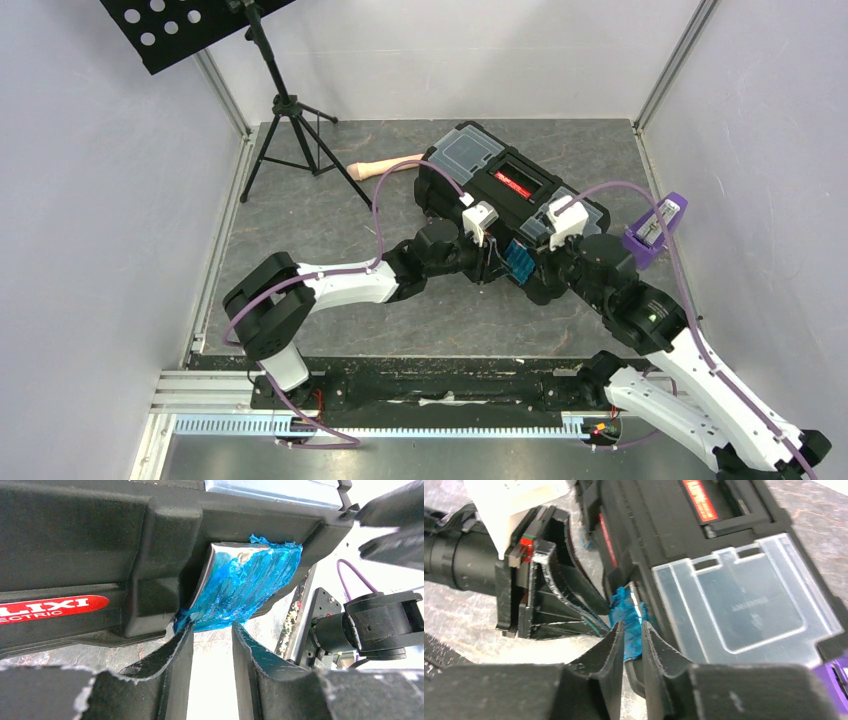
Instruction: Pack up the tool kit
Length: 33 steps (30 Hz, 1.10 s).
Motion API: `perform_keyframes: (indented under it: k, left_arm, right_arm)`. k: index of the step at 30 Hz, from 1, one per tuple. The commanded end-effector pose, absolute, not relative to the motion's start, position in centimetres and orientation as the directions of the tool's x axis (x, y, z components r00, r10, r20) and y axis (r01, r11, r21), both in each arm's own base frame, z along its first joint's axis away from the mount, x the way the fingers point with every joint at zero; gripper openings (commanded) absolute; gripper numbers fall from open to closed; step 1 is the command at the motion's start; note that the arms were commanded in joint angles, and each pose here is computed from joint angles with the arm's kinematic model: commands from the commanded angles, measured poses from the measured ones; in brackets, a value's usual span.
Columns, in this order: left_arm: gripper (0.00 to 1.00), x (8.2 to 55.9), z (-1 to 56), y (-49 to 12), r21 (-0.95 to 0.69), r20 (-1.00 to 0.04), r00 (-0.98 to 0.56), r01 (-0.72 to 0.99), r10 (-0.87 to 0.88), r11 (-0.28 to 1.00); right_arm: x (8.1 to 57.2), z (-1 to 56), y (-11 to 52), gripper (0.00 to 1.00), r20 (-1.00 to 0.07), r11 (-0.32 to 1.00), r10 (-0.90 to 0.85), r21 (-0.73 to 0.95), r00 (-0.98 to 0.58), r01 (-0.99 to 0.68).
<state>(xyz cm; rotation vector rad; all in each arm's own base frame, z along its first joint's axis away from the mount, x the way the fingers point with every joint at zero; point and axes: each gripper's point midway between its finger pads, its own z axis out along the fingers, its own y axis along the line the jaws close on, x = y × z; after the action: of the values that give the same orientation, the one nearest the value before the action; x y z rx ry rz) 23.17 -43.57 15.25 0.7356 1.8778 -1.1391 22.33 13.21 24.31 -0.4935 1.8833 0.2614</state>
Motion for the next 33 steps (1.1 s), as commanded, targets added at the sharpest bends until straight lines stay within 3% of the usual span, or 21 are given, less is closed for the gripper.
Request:
perform_keyframes:
  k: [1, 5, 11, 24, 33]
  left_arm:
    - [0.4, 24.3, 18.7, -44.6, -0.425, -0.887, -0.462, 0.808, -0.008, 0.409]
    - [0.4, 24.2, 18.6, -44.5, -0.427, -0.885, -0.466, 0.806, -0.005, 0.411]
    - [0.4, 24.1, 18.5, -44.4, -0.428, -0.883, -0.469, 0.805, -0.001, 0.41]
    - [0.4, 23.9, 18.2, -44.3, -0.433, -0.879, -0.477, 0.803, 0.008, 0.409]
    - [0.4, 23.9, 17.7, -44.3, -0.435, -0.875, -0.484, 0.799, 0.016, 0.414]
  right_arm:
    - [22.1, 23.6, 15.6, 0.17, -0.915, 0.82, -0.27, -0.054, -0.301, -0.57]
    - [23.1, 21.8, 15.1, 0.08, -0.898, 0.843, -0.292, -0.079, -0.328, -0.532]
    - [24.0, 20.1, 13.9, 0.05, -0.883, 0.878, -0.306, -0.118, -0.355, -0.463]
    - [24.5, 22.2, 14.1, 0.16, -0.898, 0.878, -0.3, -0.128, -0.323, -0.461]
    - [24.5, 24.7, 14.7, 0.15, -0.92, 0.867, -0.281, -0.121, -0.275, -0.483]
